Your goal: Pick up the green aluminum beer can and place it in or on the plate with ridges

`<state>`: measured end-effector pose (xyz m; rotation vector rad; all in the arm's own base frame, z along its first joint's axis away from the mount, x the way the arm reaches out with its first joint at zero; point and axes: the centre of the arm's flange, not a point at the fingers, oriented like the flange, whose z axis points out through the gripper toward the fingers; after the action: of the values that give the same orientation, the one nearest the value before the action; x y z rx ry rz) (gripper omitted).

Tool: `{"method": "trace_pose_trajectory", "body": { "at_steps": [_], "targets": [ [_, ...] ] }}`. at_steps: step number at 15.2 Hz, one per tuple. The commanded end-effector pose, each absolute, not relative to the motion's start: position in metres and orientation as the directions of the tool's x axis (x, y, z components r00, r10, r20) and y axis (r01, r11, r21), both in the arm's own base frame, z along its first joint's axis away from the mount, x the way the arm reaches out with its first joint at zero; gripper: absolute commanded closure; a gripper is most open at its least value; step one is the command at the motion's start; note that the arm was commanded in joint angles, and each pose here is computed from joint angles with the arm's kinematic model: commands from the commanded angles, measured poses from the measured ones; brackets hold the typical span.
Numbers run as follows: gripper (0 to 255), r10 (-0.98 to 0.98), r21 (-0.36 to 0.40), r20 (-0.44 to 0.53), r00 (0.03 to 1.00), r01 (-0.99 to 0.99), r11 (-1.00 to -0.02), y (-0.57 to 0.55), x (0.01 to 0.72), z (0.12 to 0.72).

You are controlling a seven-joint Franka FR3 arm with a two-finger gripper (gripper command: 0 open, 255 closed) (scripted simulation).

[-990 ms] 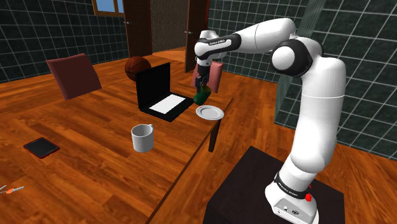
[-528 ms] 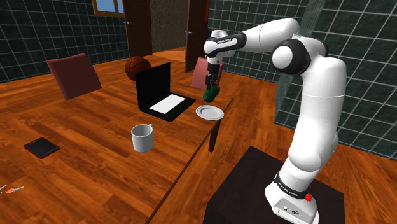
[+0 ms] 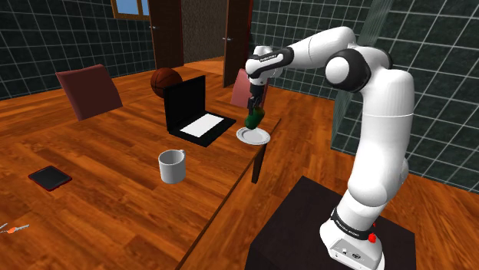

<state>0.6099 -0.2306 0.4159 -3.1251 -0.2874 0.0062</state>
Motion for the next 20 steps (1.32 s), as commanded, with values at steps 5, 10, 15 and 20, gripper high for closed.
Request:
{"method": "trace_pose_trajectory", "body": {
  "at_steps": [5, 10, 15, 20],
  "targets": [
    [255, 0.182, -0.003, -0.003, 0.983, 0.182, -0.983, -0.231, 0.610, 0.384],
    [255, 0.182, -0.003, -0.003, 0.983, 0.182, -0.983, -0.231, 0.610, 0.361],
    [255, 0.182, -0.003, -0.003, 0.983, 0.182, -0.983, -0.231, 0.610, 0.361],
    [0, 0.182, -0.003, -0.003, 0.983, 0.182, -0.983, -0.231, 0.610, 0.362]
  ]
}}
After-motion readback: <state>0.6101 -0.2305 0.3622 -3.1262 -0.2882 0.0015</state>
